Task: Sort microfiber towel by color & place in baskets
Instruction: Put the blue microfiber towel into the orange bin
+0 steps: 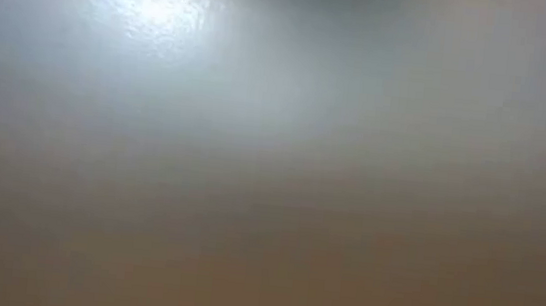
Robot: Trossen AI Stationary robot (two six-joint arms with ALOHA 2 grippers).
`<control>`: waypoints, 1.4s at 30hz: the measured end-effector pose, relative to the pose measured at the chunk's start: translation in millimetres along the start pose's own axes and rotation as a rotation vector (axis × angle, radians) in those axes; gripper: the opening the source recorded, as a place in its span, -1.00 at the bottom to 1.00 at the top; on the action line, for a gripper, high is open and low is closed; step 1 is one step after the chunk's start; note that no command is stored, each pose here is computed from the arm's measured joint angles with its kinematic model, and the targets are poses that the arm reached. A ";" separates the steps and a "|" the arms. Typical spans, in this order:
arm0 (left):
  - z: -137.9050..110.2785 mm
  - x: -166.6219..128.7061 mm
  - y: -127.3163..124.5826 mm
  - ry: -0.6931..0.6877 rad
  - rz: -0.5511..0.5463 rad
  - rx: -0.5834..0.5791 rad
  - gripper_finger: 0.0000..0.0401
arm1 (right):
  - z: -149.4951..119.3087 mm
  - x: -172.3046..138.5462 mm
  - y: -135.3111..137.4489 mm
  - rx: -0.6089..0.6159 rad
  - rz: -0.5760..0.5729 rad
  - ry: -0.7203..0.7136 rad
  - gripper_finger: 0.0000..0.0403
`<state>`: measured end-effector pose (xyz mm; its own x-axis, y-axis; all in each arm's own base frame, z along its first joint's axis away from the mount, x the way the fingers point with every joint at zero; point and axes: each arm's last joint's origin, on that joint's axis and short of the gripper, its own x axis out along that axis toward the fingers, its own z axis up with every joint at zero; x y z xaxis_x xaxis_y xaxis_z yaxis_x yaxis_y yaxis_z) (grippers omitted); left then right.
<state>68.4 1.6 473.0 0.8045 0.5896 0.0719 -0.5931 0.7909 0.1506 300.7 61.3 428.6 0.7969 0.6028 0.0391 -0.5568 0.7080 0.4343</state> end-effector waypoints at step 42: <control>0.3 -13.2 19.2 -0.039 -0.003 -0.137 -0.18 | -103.1 93.8 -46.7 0.360 -0.074 0.303 -0.73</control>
<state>46.4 9.0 475.2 0.8051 0.5828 0.1105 -0.5877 0.8089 0.0151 377.3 122.7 319.2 0.6974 0.6737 -0.2445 -0.3420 0.6126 0.7126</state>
